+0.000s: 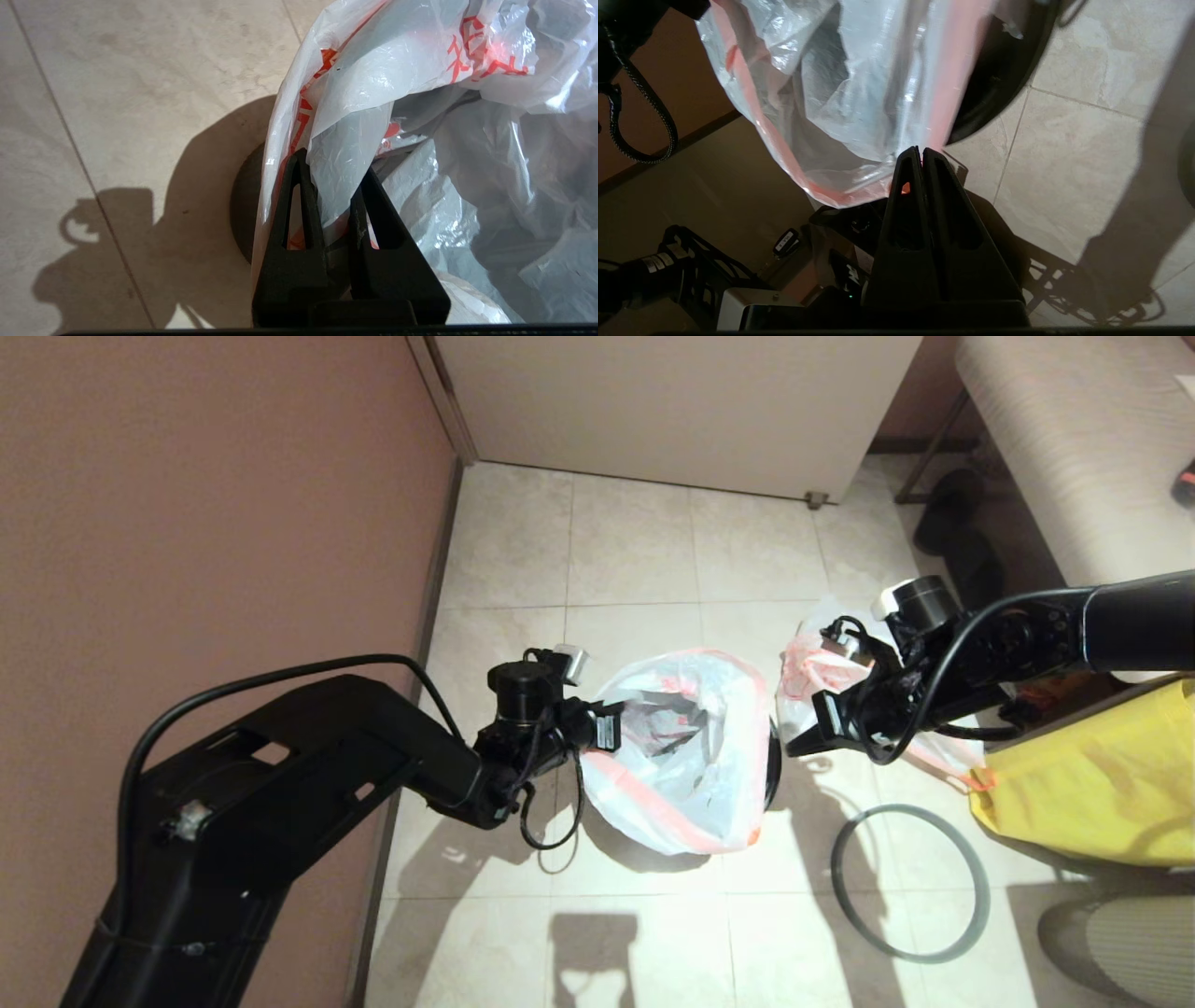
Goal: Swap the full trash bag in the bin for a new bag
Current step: Put the new garbage bag on the trash can
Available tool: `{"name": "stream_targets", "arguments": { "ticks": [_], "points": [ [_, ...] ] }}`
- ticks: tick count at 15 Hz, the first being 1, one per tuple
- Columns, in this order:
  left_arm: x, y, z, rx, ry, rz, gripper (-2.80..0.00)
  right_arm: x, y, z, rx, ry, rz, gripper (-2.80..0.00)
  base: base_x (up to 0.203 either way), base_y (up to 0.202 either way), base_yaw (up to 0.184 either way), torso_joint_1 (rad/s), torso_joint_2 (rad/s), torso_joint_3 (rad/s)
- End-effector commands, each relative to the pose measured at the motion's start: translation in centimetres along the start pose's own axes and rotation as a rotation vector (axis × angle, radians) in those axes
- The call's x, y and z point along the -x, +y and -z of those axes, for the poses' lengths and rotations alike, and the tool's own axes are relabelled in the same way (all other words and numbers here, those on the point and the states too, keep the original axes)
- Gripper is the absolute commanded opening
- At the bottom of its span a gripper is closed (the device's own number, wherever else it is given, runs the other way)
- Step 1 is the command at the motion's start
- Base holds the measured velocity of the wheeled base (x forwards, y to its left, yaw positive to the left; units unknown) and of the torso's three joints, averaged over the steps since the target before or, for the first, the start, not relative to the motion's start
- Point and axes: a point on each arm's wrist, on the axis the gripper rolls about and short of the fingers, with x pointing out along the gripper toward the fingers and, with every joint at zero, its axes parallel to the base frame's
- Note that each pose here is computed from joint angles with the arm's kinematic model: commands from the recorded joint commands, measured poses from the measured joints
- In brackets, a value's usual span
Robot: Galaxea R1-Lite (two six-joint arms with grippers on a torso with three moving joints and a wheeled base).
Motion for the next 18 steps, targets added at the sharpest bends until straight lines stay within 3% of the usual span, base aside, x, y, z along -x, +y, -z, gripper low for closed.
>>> {"name": "stream_targets", "arguments": {
  "ticks": [1,8,14,15,18],
  "points": [
    [-0.2,0.2,0.1,0.001,-0.007,-0.004,-2.80,-0.8,-0.3,0.1,-0.007,0.009,-0.014,0.00,0.000,0.000,0.000,0.000,0.00,0.000],
    [-0.3,0.3,0.3,0.001,-0.005,-0.007,-2.80,-6.4,-1.4,-0.1,0.037,-0.006,-0.052,0.00,0.000,0.000,0.000,0.000,0.00,0.000],
    [-0.3,0.3,0.2,0.001,-0.008,-0.007,-2.80,-7.0,-1.5,-0.9,0.056,-0.036,-0.058,0.00,0.000,0.000,0.000,0.000,0.00,0.000],
    [-0.3,0.3,0.2,0.001,-0.008,-0.007,-2.80,-7.2,-1.5,-0.9,0.059,-0.041,-0.061,-2.80,0.000,0.000,0.000,0.000,0.00,0.000],
    [-0.3,0.3,0.2,0.001,-0.008,-0.007,-2.80,-8.0,-1.6,-0.8,0.064,-0.042,-0.066,-2.80,0.000,0.000,0.000,0.000,0.00,0.000]
  ]
}}
